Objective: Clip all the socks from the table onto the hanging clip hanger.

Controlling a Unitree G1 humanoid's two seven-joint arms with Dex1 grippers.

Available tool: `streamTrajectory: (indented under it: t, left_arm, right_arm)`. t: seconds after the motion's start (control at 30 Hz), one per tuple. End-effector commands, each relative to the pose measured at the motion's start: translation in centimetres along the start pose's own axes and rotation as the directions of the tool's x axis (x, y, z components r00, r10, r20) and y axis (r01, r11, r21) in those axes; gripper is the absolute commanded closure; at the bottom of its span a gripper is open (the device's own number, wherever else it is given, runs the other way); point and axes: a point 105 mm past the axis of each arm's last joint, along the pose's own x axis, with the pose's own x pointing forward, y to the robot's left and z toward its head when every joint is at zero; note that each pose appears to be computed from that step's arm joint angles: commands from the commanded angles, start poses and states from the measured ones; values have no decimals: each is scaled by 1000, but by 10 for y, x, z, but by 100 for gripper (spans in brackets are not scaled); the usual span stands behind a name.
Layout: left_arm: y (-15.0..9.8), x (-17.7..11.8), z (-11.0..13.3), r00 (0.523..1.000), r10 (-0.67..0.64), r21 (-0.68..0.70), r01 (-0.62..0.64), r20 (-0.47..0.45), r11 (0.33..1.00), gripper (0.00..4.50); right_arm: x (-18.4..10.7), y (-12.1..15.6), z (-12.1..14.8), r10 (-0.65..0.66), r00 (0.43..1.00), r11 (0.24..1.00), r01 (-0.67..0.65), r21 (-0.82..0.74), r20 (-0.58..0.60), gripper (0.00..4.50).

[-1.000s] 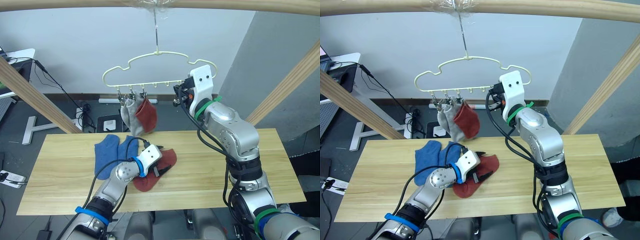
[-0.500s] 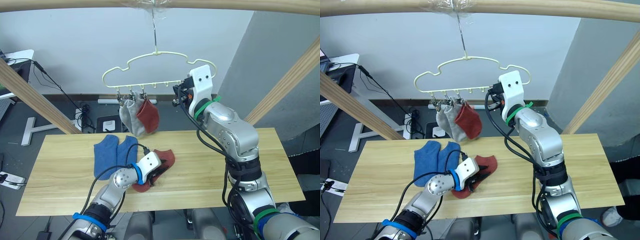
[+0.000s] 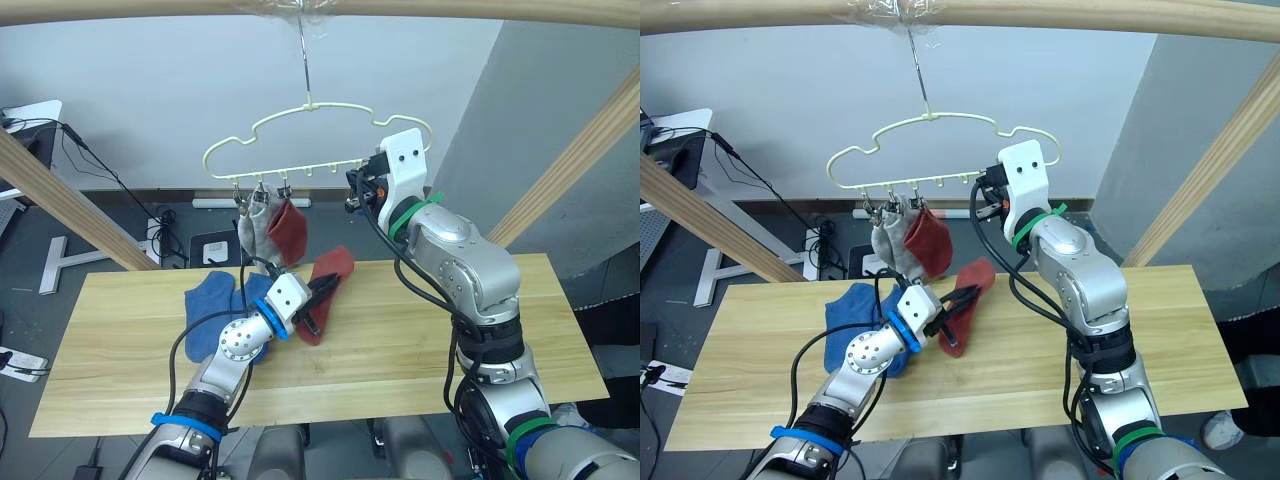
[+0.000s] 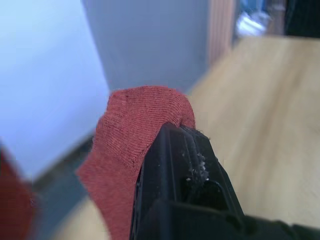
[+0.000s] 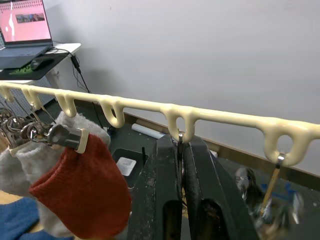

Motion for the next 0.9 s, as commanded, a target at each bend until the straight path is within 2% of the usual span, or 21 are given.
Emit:
streamTrajectory:
  t: [0.03,0.2,0.47,0.67,0.9]
  left_arm:
    - [12,5,23,991,67,74,-76,118,994,449]
    - [13,8,31,983,74,97,-91,167,991,449]
    - [5,12,29,986,45,70,-57,160,996,449]
    - [12,17,38,977,55,114,-80,206,990,449]
    - [17,18,38,973,79,124,-108,216,986,449]
  right_arm:
    - [-6,6,15,27,998,1000,-27,11,60,450]
    - [-6,8,16,41,997,999,-43,33,62,450]
    - [-6,9,18,48,997,997,-52,60,67,450]
    - [-7,9,15,51,997,996,-54,63,55,450]
    - [-6,9,13,54,997,996,-57,63,50,450]
